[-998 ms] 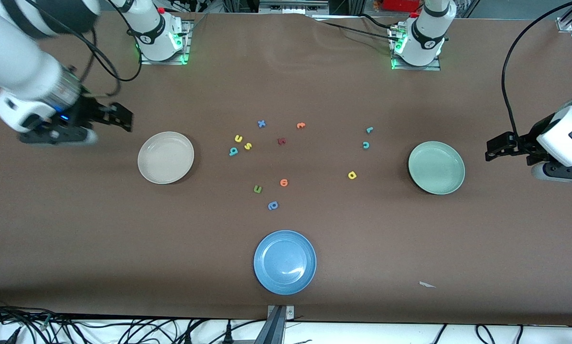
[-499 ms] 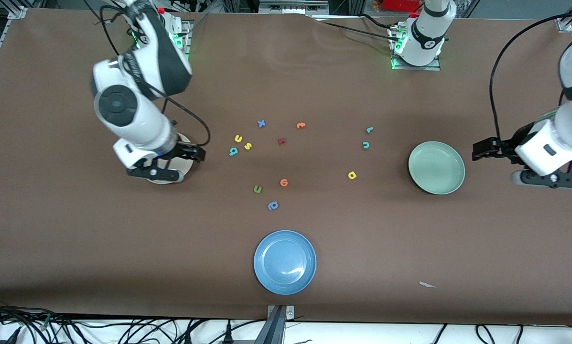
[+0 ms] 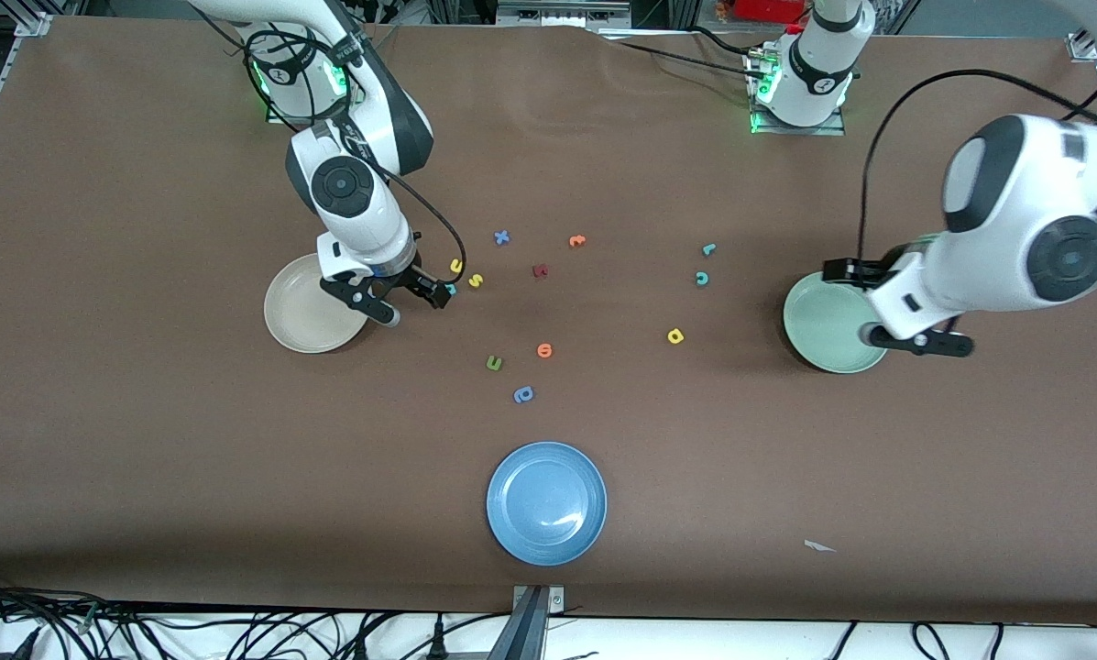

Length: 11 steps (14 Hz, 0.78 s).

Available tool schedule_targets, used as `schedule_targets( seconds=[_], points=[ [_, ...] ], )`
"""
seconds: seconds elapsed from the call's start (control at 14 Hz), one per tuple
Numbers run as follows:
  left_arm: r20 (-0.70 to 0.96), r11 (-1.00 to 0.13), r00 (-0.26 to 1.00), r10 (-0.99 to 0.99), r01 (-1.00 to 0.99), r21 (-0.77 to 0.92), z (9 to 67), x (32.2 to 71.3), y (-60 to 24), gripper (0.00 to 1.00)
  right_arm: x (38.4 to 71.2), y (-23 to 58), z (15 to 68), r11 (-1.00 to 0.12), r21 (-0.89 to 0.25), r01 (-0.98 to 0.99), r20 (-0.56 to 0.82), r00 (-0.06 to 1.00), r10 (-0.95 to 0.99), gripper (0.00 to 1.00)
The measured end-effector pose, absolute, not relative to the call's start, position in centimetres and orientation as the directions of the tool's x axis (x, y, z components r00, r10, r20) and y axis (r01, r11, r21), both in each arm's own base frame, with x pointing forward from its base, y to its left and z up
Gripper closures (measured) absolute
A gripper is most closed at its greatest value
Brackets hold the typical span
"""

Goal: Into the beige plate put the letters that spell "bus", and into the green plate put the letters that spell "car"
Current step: 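Reach the teal b with the right gripper while the left gripper reaches letters, then grasp the teal b and place it on the cream plate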

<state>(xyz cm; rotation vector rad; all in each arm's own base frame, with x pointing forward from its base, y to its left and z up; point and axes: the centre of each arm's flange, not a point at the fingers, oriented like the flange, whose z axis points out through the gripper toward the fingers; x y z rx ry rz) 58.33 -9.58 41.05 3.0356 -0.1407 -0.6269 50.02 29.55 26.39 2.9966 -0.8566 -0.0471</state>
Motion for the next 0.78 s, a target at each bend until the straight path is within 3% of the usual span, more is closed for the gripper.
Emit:
schedule_targets(
  seconds=[0.14, 0.21, 0.36, 0.78],
  points=[
    [-0.425, -0.995, 0.901, -0.084, -0.053, 0.085, 39.3, 57.3, -10.8, 0.00, 49.1, 29.7, 24.4, -0.817, 0.056, -0.575, -0.031, 0.816, -0.577, 0.22],
    [-0.432, -0.995, 0.898, -0.080, -0.047, 0.087, 38.4, 57.0, -11.2, 0.00, 48.7, 30.2, 23.5, -0.807, 0.059, -0.588, -0.030, 0.807, -0.590, 0.22],
    [-0.432, -0.997, 0.900, -0.060, -0.029, 0.077, 36.5, 56.1, -12.6, 0.00, 48.0, 31.4, 21.9, -0.792, 0.056, -0.608, -0.027, 0.792, -0.610, 0.35],
    [-0.392, -0.998, 0.919, -0.031, -0.011, 0.055, 29.6, 51.5, -17.1, 0.00, 46.5, 34.0, 18.4, -0.766, 0.025, -0.642, -0.015, 0.766, -0.642, 0.35]
  ],
)
